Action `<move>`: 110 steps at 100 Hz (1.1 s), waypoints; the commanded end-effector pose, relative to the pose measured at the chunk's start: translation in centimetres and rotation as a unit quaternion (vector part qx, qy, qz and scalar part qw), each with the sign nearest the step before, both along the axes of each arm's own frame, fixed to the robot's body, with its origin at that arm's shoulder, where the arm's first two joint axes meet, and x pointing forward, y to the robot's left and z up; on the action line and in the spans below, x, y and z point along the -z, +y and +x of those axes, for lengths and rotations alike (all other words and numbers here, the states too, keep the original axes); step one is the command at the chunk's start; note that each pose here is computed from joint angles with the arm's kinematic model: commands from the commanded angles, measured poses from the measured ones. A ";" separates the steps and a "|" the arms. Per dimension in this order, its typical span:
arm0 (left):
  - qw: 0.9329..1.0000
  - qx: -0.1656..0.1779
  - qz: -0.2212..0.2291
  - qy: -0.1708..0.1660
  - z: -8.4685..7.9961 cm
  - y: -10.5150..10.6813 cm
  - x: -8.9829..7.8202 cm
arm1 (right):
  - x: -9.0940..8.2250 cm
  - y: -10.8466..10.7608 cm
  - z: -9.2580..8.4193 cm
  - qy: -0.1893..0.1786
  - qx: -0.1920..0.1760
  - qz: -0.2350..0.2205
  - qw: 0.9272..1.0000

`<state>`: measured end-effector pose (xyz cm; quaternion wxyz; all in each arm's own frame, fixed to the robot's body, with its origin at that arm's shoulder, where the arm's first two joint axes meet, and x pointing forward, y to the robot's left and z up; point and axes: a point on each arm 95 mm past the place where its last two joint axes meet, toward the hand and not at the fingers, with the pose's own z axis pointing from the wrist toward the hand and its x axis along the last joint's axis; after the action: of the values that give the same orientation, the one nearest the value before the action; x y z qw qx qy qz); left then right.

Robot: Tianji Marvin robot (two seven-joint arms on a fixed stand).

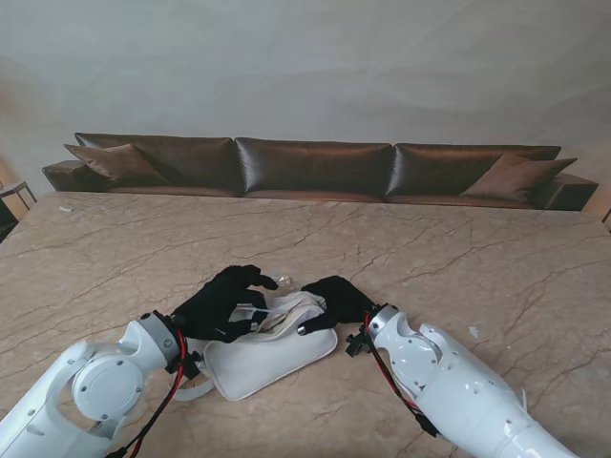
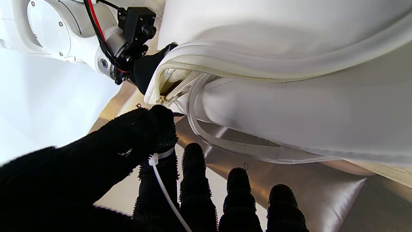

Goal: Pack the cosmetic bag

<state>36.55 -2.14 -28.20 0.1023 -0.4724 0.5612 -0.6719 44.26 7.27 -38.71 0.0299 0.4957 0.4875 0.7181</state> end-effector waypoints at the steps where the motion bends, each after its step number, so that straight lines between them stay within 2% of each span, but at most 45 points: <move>1: 1.000 -0.007 -0.002 -0.008 0.0 0.7 -0.5 | 2.0 -2.5 -0.5 0.018 0.022 -0.018 0.999; 22: 1.000 -0.004 0.009 0.004 -0.2 1.3 0.3 | 2.6 -3.0 -0.7 0.000 0.033 -0.005 0.999; 37: 1.000 -0.010 0.011 0.005 -0.3 2.2 0.5 | 2.6 -3.5 -0.7 -0.033 0.048 -0.004 0.998; 86: 0.999 -0.049 0.023 -0.006 -1.1 6.8 -0.1 | 2.1 -5.4 -0.2 -0.066 0.096 -0.007 0.993; 110: 0.997 -0.077 0.029 0.000 -1.4 9.5 0.6 | 2.4 -6.4 -0.1 -0.067 0.112 -0.011 0.991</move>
<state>35.05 5.23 -28.57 0.1475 -0.4974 0.5514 -0.6533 44.16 4.41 -39.70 0.1141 0.4738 0.4303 0.7598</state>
